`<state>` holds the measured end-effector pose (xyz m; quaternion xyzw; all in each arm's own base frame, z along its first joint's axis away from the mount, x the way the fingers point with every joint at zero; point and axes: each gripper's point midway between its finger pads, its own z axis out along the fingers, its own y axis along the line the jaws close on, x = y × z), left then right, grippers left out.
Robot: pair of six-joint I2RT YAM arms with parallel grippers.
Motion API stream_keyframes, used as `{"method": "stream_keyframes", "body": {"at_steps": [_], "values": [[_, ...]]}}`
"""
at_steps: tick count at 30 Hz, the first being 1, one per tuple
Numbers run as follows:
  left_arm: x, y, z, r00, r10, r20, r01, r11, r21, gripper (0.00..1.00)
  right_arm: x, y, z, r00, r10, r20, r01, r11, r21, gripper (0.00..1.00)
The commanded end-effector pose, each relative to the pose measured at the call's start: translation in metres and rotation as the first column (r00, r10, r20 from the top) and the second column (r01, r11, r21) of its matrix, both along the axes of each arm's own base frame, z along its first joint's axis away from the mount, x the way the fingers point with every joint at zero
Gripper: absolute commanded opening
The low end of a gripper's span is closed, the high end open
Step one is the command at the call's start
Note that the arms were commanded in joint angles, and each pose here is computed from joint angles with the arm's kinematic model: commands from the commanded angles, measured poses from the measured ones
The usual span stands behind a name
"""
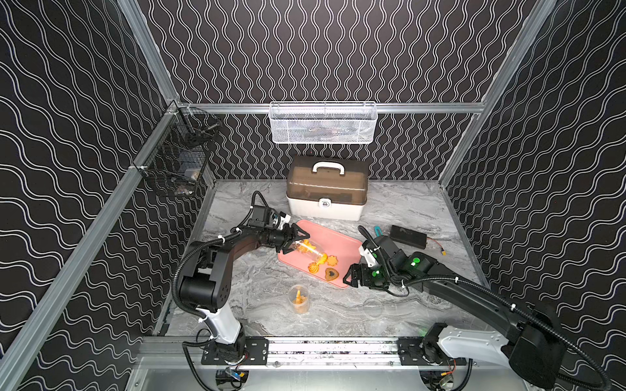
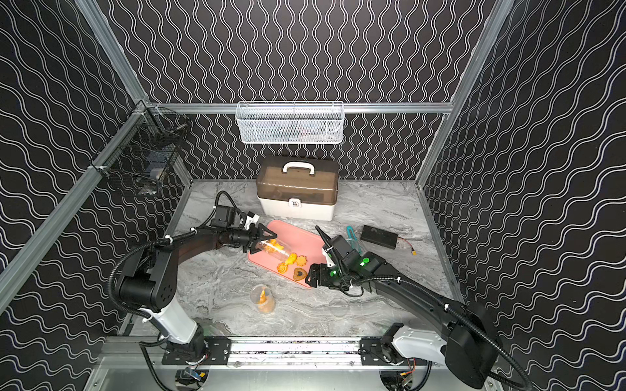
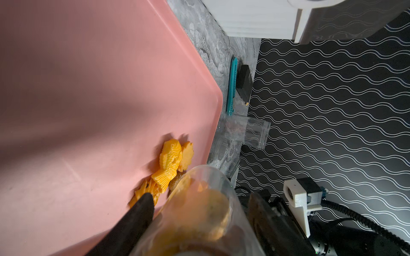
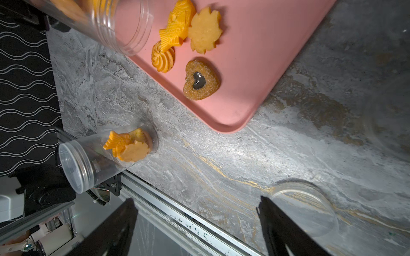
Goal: Pour the cookies out of the jar
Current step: Pour the cookies in the jar onto the tray.
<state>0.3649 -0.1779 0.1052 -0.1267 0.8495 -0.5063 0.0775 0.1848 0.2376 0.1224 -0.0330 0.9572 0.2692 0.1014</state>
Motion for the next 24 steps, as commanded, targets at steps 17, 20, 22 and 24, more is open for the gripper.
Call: {"method": "stream_keyframes", "body": {"at_steps": [17, 20, 22, 24], "values": [[0.007, 0.006, 0.018, 0.998, 0.012, 0.067, -0.012, 1.000, 0.006, 0.69, 0.002, 0.002, 0.010, 0.999, -0.003, 0.034, 0.002, 0.999, 0.038, 0.89], [0.013, 0.003, 0.020, 0.997, 0.068, 0.047, -0.064, 0.994, -0.091, 0.69, 0.003, 0.003, 0.009, 0.999, -0.005, 0.033, 0.004, 0.999, 0.044, 0.89], [0.007, 0.008, 0.013, 0.998, 0.035, 0.044, -0.035, 0.999, 0.005, 0.70, 0.003, 0.003, 0.009, 1.000, -0.001, 0.029, 0.000, 0.999, 0.044, 0.89], [0.012, 0.003, 0.020, 0.998, 0.048, 0.041, -0.044, 0.995, -0.095, 0.70, 0.003, 0.004, 0.010, 1.000, -0.001, 0.029, 0.000, 0.999, 0.046, 0.89]]}}
